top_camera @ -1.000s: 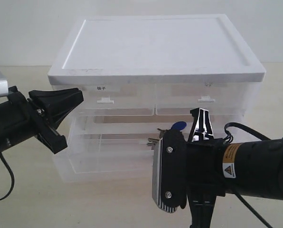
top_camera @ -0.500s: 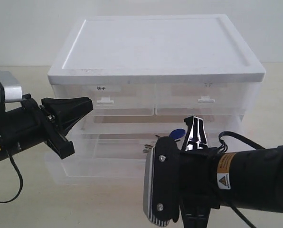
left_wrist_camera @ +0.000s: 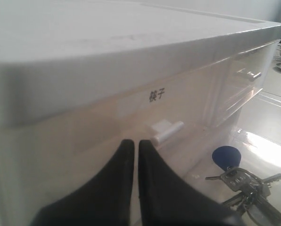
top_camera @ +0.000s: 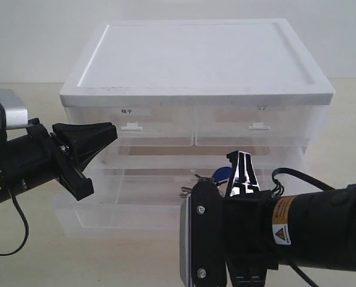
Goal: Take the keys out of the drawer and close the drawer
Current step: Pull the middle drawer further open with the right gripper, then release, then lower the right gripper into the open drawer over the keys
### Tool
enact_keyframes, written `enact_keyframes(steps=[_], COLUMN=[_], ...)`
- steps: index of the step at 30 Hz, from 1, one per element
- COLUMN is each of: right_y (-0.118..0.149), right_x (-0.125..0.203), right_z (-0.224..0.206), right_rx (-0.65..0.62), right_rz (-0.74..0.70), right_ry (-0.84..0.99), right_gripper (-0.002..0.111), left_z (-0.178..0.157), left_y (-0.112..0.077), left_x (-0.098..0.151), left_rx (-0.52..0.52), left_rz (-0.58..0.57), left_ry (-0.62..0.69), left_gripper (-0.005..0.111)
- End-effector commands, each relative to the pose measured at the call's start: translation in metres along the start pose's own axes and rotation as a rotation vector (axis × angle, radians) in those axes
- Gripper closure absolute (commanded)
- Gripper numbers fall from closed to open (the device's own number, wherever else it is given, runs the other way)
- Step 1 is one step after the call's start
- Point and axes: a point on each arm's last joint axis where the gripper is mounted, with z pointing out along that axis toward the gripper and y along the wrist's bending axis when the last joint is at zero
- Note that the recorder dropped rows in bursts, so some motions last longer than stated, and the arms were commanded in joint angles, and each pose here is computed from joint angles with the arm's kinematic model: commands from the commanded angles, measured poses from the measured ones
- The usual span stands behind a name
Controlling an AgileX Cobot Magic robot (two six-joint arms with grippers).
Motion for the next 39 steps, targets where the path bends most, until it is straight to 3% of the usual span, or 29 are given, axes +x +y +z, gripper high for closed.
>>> enact_keyframes(steps=[1, 7, 12, 16, 27, 32, 39], right_y=[0.021, 0.009, 0.001, 0.000, -0.012, -0.017, -0.046], right_x=[0.016, 0.003, -0.006, -0.007, -0.025, -0.031, -0.047], right_z=[0.001, -0.019, -0.037, -0.038, -0.065, -0.075, -0.094], right_rx=[-0.173, -0.047, 0.037, 0.046, 0.042, 0.057, 0.104], right_rz=[-0.020, 0.066, 0.106, 0.120, 0.359, 0.362, 0.487], right_ry=[0.155, 0.031, -0.068, -0.079, -0.173, -0.206, -0.216], right_gripper=[0.108, 0.106, 0.073, 0.060, 0.060, 0.060, 0.060], left_z=[0.002, 0.002, 0.002, 0.002, 0.002, 0.002, 0.002], left_y=[0.005, 0.005, 0.005, 0.004, 0.004, 0.004, 0.003], left_x=[-0.003, -0.003, -0.002, -0.002, -0.002, -0.002, -0.002], left_rx=[-0.038, -0.038, -0.034, -0.028, -0.026, -0.026, -0.013], left_rz=[-0.023, -0.023, -0.022, -0.019, -0.018, -0.018, -0.013], left_ry=[-0.023, -0.023, -0.021, -0.019, -0.019, -0.019, -0.015], left_gripper=[0.102, 0.102, 0.102, 0.102, 0.102, 0.102, 0.102])
